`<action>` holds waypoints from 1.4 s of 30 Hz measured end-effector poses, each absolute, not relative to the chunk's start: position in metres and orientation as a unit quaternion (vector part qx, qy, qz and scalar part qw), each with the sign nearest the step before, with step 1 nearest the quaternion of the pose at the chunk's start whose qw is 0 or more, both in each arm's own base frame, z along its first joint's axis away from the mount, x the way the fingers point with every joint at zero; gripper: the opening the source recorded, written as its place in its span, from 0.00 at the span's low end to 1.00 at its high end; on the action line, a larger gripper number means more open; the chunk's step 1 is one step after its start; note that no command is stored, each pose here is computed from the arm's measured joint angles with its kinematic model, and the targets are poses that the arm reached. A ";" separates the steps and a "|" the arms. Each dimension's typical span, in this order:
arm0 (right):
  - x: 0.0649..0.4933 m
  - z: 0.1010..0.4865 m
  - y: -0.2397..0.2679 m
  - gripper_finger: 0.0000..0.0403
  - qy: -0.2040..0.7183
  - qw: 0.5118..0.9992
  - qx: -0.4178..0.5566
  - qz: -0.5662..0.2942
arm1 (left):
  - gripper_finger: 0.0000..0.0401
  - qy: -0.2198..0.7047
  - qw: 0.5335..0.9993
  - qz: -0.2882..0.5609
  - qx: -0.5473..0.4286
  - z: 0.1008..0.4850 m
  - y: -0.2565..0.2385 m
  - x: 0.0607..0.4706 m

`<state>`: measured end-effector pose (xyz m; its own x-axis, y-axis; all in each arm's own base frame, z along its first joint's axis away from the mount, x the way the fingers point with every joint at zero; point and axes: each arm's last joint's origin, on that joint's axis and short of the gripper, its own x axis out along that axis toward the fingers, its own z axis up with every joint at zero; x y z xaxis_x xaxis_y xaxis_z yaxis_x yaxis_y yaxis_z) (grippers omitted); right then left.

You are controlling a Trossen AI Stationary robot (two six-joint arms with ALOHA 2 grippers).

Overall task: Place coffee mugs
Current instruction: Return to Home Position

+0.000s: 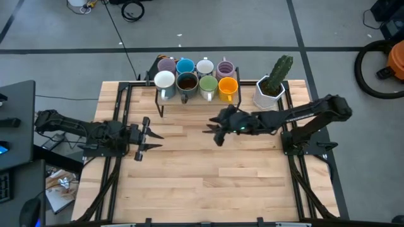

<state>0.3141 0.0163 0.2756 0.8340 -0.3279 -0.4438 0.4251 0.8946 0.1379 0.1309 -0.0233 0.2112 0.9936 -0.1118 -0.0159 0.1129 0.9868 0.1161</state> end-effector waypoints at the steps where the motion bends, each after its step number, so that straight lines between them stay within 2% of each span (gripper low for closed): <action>1: 0.308 0.273 0.015 0.35 0.194 0.955 0.116 -0.192 | 0.35 0.005 0.997 -0.054 0.057 0.211 -0.023 0.131; 10: 0.239 0.232 -0.006 0.31 0.016 0.969 0.170 -0.179 | 0.35 -0.035 0.998 -0.055 0.009 0.204 -0.020 0.120; 15: 0.211 0.224 -0.012 0.31 -0.071 0.961 0.211 -0.166 | 0.35 -0.053 0.996 -0.062 -0.032 0.198 -0.019 0.112; 23: 0.188 0.219 -0.014 0.31 -0.097 0.954 0.205 -0.195 | 0.35 -0.055 0.994 -0.081 -0.058 0.194 -0.017 0.098; 26: 0.187 0.218 -0.014 0.31 -0.104 0.948 0.230 -0.192 | 0.35 -0.071 0.993 -0.076 -0.056 0.195 -0.016 0.090; 30: 0.188 0.215 -0.013 0.31 -0.106 0.928 0.311 -0.177 | 0.35 -0.072 0.993 -0.069 -0.059 0.197 -0.015 0.090; 37: 0.174 0.197 -0.020 0.31 -0.121 0.919 0.356 -0.118 | 0.35 -0.073 0.992 -0.078 -0.070 0.197 -0.016 0.090; 42: 0.153 0.180 -0.018 0.31 -0.158 0.926 0.331 -0.086 | 0.35 -0.088 0.989 -0.090 -0.075 0.200 -0.016 0.089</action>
